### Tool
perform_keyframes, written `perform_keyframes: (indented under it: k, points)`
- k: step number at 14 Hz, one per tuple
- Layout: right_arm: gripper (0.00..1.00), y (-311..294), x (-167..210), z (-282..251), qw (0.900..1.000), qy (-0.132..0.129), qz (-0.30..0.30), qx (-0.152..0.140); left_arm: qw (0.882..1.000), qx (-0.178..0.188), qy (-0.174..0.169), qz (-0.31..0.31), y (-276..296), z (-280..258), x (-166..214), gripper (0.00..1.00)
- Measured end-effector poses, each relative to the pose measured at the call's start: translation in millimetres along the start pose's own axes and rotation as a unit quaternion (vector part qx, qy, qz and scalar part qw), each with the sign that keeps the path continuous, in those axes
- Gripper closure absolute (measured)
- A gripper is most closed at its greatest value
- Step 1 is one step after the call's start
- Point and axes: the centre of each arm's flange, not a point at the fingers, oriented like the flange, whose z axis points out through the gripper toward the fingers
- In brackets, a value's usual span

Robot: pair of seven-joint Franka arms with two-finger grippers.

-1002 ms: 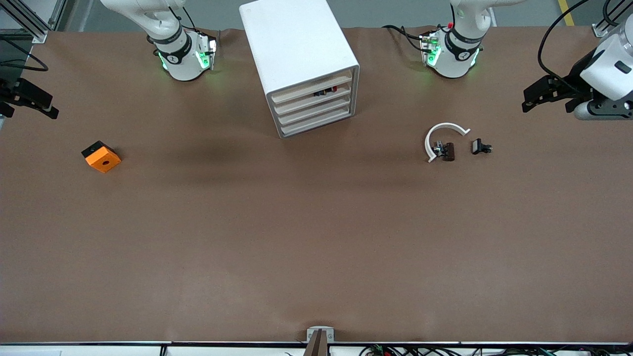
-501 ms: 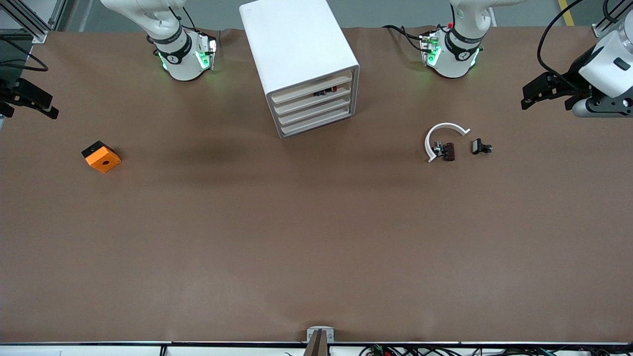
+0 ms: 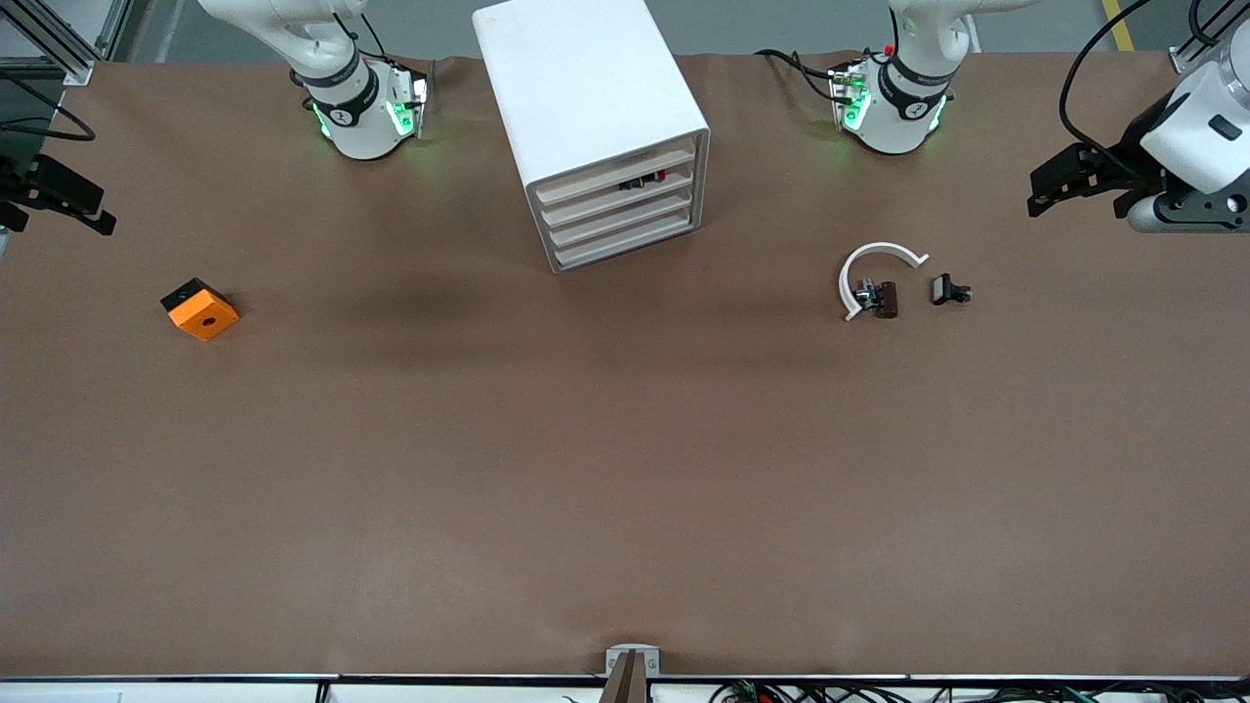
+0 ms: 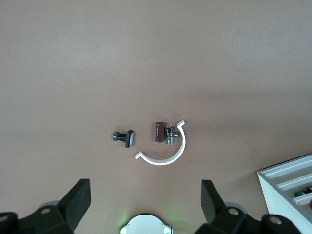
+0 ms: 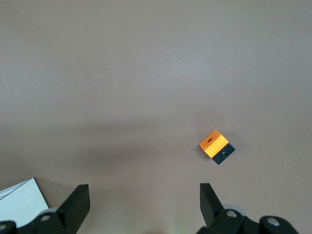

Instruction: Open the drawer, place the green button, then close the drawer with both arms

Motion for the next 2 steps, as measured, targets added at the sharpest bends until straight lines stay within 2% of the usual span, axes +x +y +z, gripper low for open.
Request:
perform_keyframes:
  k: [2]
  points:
    - [0.00,0.0,0.0,0.0,1.000,0.000,0.000,0.000,1.000,0.000,0.000,0.000,0.2,0.0,0.0,0.00]
